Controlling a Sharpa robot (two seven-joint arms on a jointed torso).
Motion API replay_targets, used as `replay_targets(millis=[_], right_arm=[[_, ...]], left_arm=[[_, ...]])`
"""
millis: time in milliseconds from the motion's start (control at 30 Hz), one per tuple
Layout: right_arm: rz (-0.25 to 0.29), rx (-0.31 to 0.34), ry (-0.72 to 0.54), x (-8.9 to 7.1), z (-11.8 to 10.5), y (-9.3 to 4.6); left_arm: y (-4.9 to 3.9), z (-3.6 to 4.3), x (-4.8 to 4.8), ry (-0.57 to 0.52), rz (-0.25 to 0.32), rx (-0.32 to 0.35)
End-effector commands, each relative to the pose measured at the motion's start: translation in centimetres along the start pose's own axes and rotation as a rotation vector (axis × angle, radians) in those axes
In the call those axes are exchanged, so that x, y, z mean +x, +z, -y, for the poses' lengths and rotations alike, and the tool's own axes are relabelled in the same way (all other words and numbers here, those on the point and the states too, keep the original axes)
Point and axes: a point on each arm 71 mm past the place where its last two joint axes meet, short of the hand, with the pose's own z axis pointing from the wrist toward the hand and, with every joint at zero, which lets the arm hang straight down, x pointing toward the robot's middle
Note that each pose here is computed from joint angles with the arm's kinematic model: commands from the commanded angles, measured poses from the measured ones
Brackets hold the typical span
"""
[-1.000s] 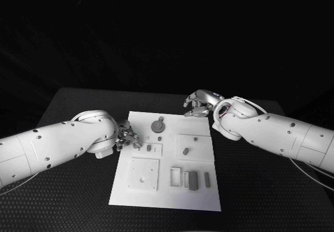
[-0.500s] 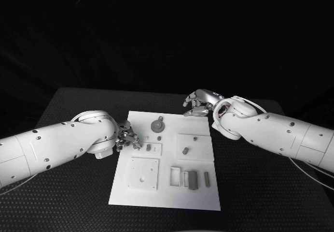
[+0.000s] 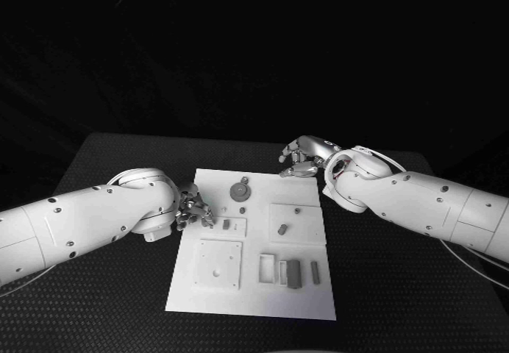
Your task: Assemble the parts on the task board
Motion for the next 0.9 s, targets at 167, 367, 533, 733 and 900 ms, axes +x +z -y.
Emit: replay_targets(millis=[167,367,533,733,900], right_arm=[[-0.011,-0.006,-0.003,0.1,-0.1,0.0],[-0.012,-0.005,-0.003,0.2,0.0,0.0],[-0.012,-0.006,-0.003,0.2,-0.1,0.0],[-0.013,-0.007,-0.002,0.2,-0.1,0.0],[-0.013,-0.007,-0.002,0.3,-0.1,0.1]], left_arm=[[0.03,-0.21,0.25,0.019,-0.021,-0.003],[0.08,-0.33,0.16,0.017,-0.02,0.001],[0.2,0.05,0.26,0.028,-0.036,0.014],[0.45,0.55,0.22,0.064,-0.046,0.019],[0.64,0.71,0.0,0.109,-0.049,0.009]])
